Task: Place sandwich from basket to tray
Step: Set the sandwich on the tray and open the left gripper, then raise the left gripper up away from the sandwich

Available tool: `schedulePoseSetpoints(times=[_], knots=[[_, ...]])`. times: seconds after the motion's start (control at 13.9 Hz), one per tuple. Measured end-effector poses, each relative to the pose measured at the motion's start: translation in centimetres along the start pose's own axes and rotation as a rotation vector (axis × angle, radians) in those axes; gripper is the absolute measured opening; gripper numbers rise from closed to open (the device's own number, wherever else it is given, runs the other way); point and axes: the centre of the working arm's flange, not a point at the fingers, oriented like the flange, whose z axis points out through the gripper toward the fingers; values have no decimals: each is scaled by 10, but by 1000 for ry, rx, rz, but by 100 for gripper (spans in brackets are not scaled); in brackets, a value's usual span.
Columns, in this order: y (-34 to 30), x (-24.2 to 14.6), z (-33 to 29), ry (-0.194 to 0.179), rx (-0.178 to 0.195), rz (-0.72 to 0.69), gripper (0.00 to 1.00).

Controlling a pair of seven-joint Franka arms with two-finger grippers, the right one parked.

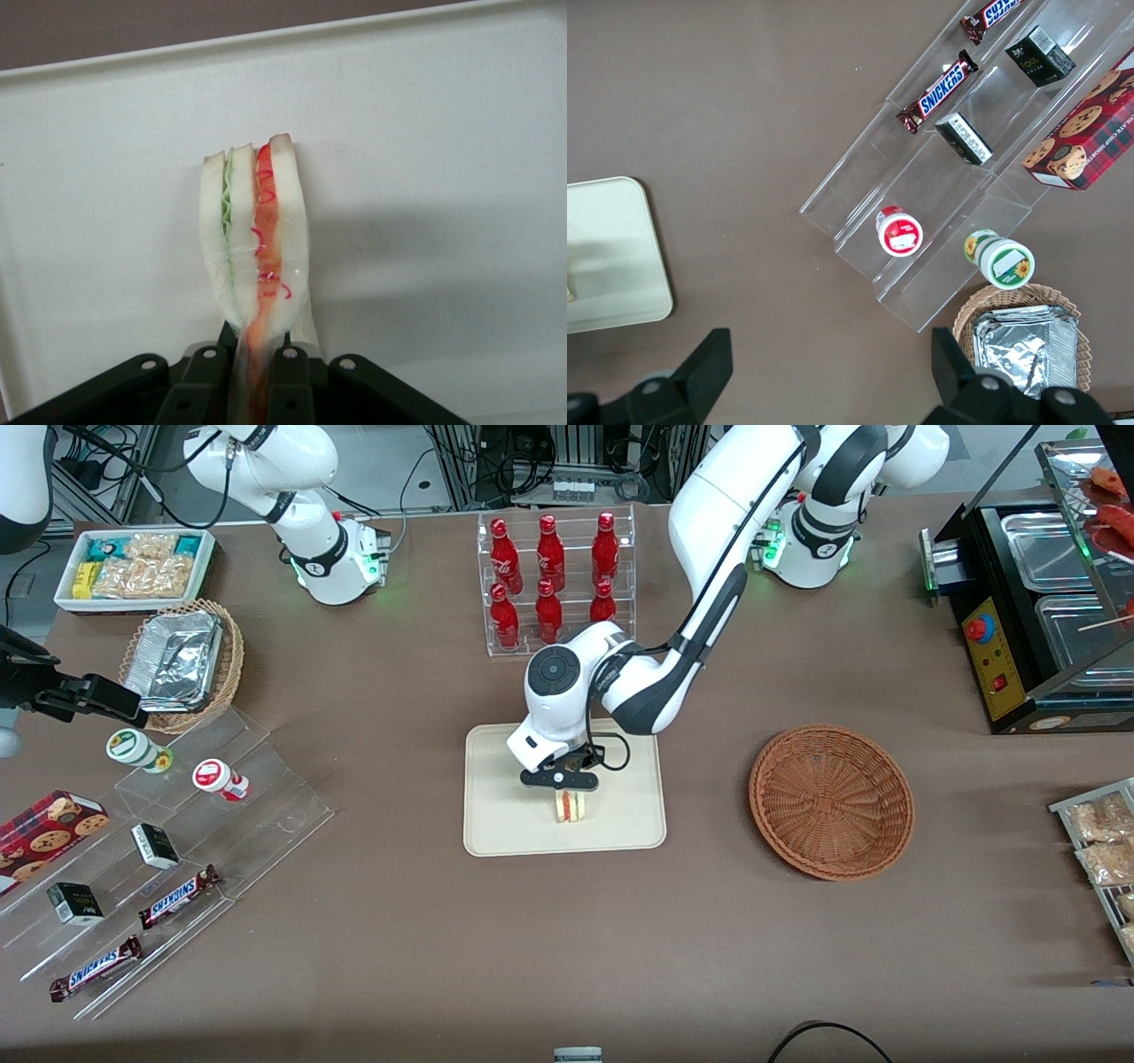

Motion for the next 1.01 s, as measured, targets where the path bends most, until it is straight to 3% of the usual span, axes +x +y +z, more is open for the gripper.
schedulePoseSetpoints(times=[0.07,0.22,0.5,0.72,1.01], knots=[[2,-2,1,-1,0,3,15],[3,-2,-1,2,-2,5,30],[5,8,-19,32,-22,-5,72],[-4,20,-69,63,-37,-34,100],[-58,44,-160,70,-21,-132,100]])
